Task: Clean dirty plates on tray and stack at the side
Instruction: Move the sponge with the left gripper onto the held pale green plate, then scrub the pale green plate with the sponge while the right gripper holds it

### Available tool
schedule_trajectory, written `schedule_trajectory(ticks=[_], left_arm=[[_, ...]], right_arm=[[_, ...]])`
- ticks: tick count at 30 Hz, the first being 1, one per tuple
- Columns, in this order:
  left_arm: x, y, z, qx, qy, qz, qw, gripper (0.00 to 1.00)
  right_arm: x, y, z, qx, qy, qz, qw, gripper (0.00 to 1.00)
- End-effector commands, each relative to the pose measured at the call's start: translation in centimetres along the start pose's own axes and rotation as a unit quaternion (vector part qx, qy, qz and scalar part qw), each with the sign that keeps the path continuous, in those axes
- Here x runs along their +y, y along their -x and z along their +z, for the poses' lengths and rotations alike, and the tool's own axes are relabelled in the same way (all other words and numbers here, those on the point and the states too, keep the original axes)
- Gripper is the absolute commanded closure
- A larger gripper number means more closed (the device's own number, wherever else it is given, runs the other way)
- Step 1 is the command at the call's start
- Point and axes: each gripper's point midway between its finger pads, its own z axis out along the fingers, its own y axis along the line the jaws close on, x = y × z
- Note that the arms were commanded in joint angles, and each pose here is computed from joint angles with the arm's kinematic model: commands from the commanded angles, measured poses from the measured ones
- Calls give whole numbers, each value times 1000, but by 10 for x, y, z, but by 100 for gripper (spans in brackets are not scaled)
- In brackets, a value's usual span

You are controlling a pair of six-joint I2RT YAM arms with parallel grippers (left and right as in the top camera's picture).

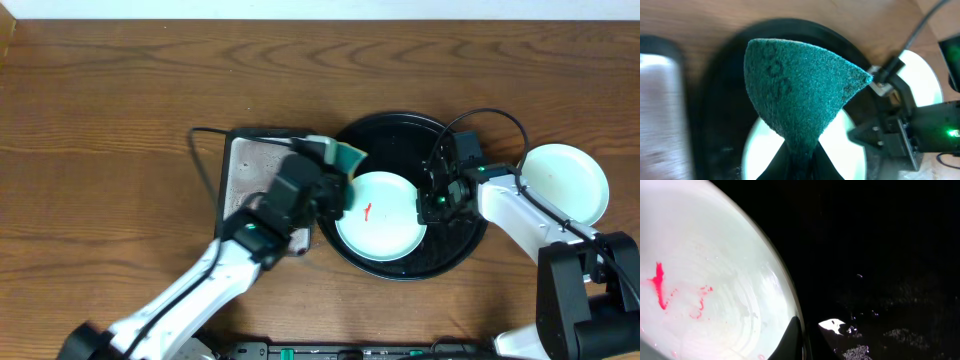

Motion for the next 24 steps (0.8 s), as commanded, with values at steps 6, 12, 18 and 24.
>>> schedule_trajectory(ticks=[6, 12, 18, 24], left_arm=[[-39, -60, 56, 92, -48, -31, 994, 93], [-30, -72, 83, 156, -2, 13, 988, 93], [-19, -83, 96, 175, 15, 25, 984, 93], [30, -88, 93, 170, 132, 60, 975, 93]], right_arm=[[2, -9, 5, 15, 1, 2, 1000, 99], [2, -9, 5, 15, 1, 2, 1000, 99], [2, -9, 5, 14, 1, 1, 1000, 99], [2, -10, 5, 15, 1, 1, 1000, 99]])
